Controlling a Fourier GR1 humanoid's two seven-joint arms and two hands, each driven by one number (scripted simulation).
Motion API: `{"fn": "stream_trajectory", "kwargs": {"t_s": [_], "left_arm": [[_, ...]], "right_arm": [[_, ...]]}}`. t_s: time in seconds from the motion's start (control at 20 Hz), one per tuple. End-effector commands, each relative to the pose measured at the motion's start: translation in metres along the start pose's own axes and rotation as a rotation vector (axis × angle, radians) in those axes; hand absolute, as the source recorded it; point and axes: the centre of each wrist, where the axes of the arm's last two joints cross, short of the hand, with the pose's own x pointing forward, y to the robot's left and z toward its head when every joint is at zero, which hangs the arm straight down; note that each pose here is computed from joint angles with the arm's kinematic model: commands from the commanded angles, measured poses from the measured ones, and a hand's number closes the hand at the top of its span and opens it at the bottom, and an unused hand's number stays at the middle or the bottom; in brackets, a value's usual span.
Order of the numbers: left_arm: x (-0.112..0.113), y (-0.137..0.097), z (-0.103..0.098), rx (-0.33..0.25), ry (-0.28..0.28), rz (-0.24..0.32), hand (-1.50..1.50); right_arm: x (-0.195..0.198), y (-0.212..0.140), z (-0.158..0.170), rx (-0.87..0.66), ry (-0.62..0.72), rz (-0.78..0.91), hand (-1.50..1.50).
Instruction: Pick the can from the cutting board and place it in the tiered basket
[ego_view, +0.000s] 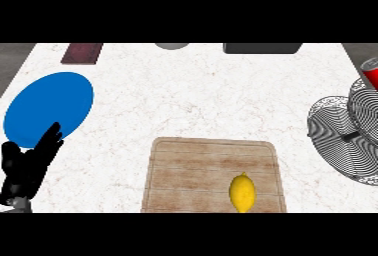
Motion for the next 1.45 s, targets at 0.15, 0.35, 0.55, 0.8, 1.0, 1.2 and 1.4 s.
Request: {"fn": "stream_trajectory", "kwargs": {"t_s": [0.15, 0.35, 0.55, 0.8, 1.0, 1.2, 1.4], "left_arm": [[0.007, 0.003, 0.012, 0.009, 0.006, -0.015, 0.00], [-0.003, 0.000, 0.002, -0.006, 0.012, -0.004, 0.00], [-0.006, -0.001, 0.011, 0.002, -0.009, -0.017, 0.00], [-0.022, 0.001, 0.012, 0.027, 0.017, 0.010, 0.00], [-0.022, 0.001, 0.016, 0.039, 0.020, 0.028, 0.00], [-0.017, 0.006, 0.016, 0.034, 0.024, 0.014, 0.00], [-0.017, 0.026, 0.015, 0.053, 0.033, 0.014, 0.00]], "right_arm": [[-0.029, 0.008, -0.003, -0.044, 0.028, -0.155, -1.50], [-0.027, -0.038, 0.005, -0.228, 0.007, -0.352, -1.50], [-0.043, -0.083, 0.018, -0.280, 0.105, -0.497, -1.50], [-0.116, -0.096, 0.037, -0.250, 0.252, -0.733, -1.50], [-0.164, -0.080, 0.055, -0.253, 0.209, -0.965, -1.50], [-0.221, -0.065, 0.084, -0.310, 0.171, -1.135, -1.50], [-0.271, -0.038, 0.124, -0.242, 0.081, -1.181, -1.50]]}}
